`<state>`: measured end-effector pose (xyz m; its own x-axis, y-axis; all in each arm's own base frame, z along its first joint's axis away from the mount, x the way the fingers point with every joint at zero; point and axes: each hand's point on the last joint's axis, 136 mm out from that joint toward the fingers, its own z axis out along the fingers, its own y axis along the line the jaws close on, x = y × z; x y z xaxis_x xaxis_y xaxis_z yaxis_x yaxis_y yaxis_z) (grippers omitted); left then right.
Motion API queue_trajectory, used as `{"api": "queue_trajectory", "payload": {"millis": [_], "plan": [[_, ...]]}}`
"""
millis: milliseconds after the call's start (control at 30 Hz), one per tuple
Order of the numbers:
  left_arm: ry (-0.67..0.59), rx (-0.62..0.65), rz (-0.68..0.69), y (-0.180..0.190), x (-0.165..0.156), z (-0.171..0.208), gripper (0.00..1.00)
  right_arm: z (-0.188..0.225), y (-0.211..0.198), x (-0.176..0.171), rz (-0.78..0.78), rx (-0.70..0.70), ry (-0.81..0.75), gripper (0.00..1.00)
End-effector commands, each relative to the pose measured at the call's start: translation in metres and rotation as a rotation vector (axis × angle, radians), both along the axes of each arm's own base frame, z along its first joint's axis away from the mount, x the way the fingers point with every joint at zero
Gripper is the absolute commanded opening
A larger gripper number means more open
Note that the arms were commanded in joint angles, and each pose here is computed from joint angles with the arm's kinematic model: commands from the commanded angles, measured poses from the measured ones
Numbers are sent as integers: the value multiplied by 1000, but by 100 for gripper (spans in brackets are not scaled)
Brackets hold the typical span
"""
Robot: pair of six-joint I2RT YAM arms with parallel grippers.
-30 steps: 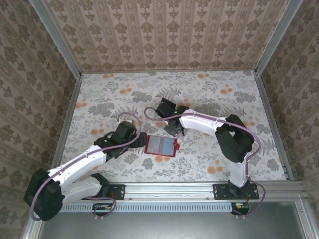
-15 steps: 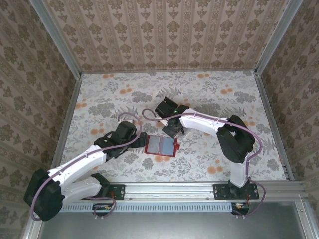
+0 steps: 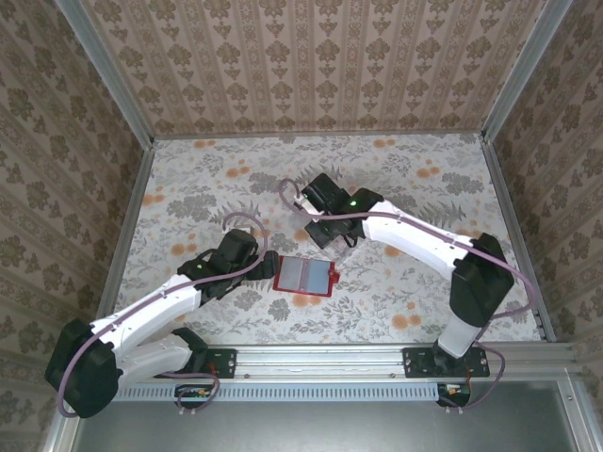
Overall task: Put the credit cards into the card holder
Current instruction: Insert the credit card into the card slot.
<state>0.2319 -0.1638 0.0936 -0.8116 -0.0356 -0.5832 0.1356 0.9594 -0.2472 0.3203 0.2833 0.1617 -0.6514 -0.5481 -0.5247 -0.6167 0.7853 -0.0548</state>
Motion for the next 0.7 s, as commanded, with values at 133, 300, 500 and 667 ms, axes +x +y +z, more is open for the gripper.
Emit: {"api": "queue_trajectory", "payload": {"millis": [133, 300, 500, 667], "plan": [[-25, 2, 10, 0, 7, 6, 100, -26, 20, -29, -436, 464, 180, 0], [-19, 9, 10, 0, 8, 4, 100, -49, 18, -43, -619, 564, 155, 0], [-11, 8, 6, -2, 8, 1, 100, -67, 16, -50, -717, 598, 147, 0], [-12, 7, 4, -3, 9, 0, 100, -79, 18, -53, -734, 586, 173, 0]]}}
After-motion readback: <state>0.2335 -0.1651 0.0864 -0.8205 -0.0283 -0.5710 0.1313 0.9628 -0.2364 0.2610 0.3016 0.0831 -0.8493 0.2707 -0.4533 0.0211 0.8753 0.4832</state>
